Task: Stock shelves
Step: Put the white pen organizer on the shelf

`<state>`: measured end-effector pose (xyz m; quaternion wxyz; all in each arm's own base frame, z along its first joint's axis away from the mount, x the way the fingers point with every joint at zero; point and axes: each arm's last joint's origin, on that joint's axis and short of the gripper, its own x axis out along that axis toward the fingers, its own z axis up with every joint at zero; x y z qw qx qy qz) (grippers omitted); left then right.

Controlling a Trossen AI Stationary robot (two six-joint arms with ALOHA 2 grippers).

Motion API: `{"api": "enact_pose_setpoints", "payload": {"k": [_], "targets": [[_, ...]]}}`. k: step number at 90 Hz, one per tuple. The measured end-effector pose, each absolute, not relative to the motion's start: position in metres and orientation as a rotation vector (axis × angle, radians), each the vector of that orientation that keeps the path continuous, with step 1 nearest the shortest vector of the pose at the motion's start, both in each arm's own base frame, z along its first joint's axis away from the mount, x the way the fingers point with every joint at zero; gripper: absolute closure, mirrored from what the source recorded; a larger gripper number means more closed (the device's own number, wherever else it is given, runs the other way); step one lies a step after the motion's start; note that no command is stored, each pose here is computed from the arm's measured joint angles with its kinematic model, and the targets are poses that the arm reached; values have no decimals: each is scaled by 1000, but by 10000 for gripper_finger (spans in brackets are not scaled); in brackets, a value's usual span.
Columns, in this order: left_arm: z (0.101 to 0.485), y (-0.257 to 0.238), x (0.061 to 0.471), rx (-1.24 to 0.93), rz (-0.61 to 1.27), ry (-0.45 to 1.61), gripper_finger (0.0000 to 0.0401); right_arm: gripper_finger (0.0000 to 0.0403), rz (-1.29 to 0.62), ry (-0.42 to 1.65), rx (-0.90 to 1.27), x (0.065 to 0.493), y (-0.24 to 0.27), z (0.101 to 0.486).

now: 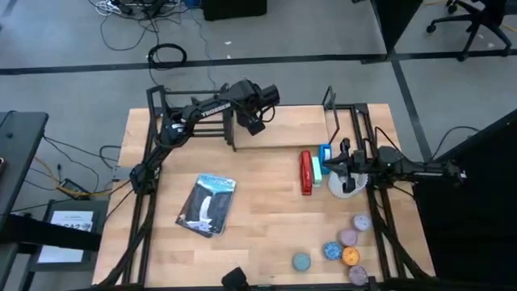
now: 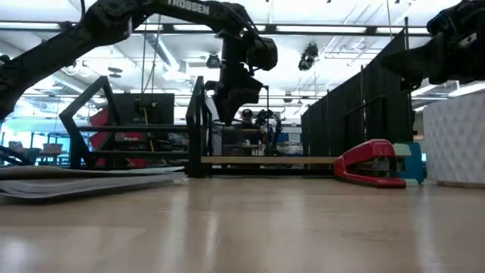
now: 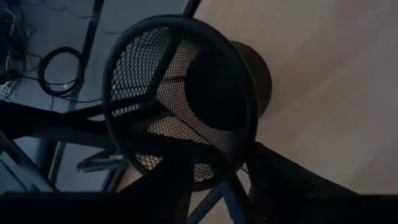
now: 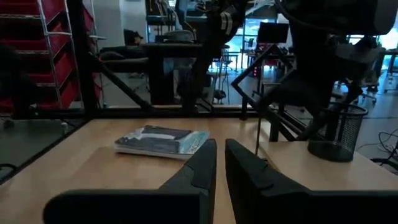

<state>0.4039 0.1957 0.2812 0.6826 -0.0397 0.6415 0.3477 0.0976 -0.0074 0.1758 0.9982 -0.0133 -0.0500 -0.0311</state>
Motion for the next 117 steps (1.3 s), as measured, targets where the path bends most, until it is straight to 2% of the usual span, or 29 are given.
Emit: {"api": "enact_pose_setpoints", "payload": {"k": [50,62,89,98,117], "targets": [[337,129,400,67,769,1298,274,396,-62,-101,-26,98,-7,176],[347,101,402,83,713,1259,274,396,-62,-102,-26,98,-7,176],[344,-1,424,147,534,1123,274,396,-65,-107,-28,98,-7,176],[335,-35,428,181,473,1098,274,396,-131,-128,-51,97,-9,179],[309,-72,424,236,508,1060,274,396,-155,-144,-57,97,-10,180]]}}
